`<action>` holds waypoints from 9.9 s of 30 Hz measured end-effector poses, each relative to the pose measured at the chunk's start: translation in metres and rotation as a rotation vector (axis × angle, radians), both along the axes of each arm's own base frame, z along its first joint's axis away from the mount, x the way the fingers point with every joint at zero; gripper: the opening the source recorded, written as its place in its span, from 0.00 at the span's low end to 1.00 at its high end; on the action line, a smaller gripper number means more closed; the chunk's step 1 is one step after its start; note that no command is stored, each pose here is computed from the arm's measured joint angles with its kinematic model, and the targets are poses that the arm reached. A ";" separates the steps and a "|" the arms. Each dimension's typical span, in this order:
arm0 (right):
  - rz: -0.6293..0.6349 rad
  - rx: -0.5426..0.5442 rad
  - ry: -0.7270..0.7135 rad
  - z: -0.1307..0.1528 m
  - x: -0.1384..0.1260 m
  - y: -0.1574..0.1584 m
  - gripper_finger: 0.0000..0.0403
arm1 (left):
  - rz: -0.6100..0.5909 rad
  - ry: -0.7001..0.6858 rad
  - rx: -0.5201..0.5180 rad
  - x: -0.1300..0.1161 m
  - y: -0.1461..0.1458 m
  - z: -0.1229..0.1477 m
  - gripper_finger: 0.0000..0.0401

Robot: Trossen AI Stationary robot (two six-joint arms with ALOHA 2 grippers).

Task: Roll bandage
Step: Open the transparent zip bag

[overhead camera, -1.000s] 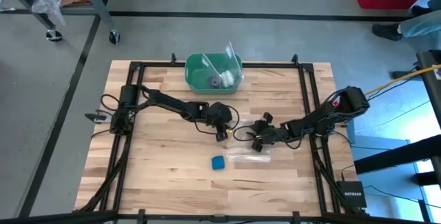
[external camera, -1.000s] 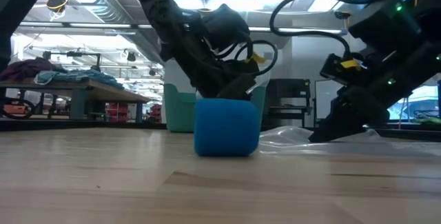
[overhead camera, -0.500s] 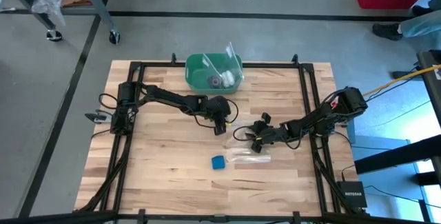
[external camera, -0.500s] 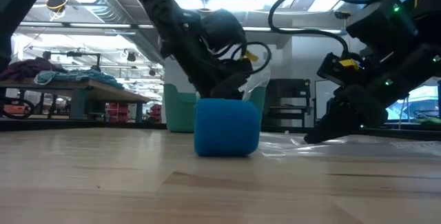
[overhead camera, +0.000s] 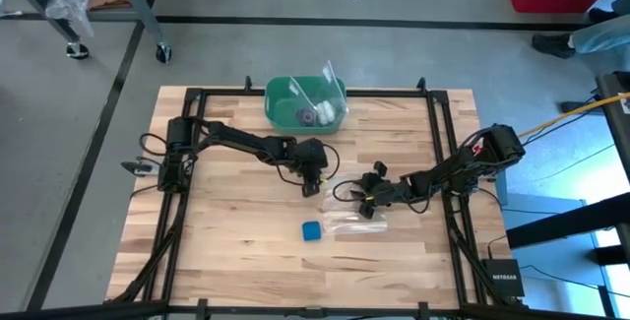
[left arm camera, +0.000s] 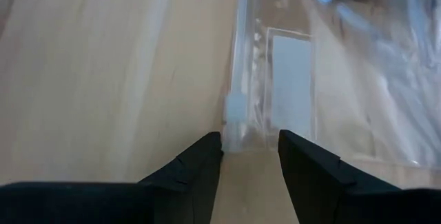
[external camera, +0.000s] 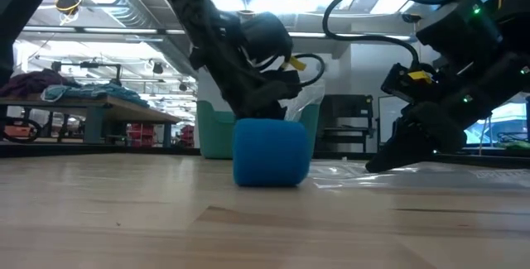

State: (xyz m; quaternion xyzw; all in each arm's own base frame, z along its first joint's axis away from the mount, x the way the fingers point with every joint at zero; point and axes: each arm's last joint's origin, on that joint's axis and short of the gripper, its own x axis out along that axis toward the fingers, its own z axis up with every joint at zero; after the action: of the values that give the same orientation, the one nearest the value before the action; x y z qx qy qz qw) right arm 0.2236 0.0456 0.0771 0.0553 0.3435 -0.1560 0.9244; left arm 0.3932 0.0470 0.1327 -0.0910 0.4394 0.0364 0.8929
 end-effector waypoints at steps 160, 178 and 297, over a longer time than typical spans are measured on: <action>0.191 -0.087 0.207 0.154 0.107 0.035 0.11 | -0.243 -0.350 0.303 -0.050 -0.079 0.090 0.23; 0.196 -0.091 0.207 0.154 0.107 0.035 0.07 | -0.254 -0.402 0.287 -0.035 -0.080 0.063 0.25; 0.203 -0.058 0.387 0.145 0.092 0.032 0.10 | -0.202 -0.326 0.468 -0.038 -0.086 0.058 0.00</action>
State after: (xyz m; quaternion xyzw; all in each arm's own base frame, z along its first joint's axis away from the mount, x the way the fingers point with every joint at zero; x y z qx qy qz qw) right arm 0.3155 0.0779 0.2225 -0.0374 0.5138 -0.0797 0.8534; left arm 0.3554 -0.0387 0.1905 0.1568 0.2768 0.0329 0.9475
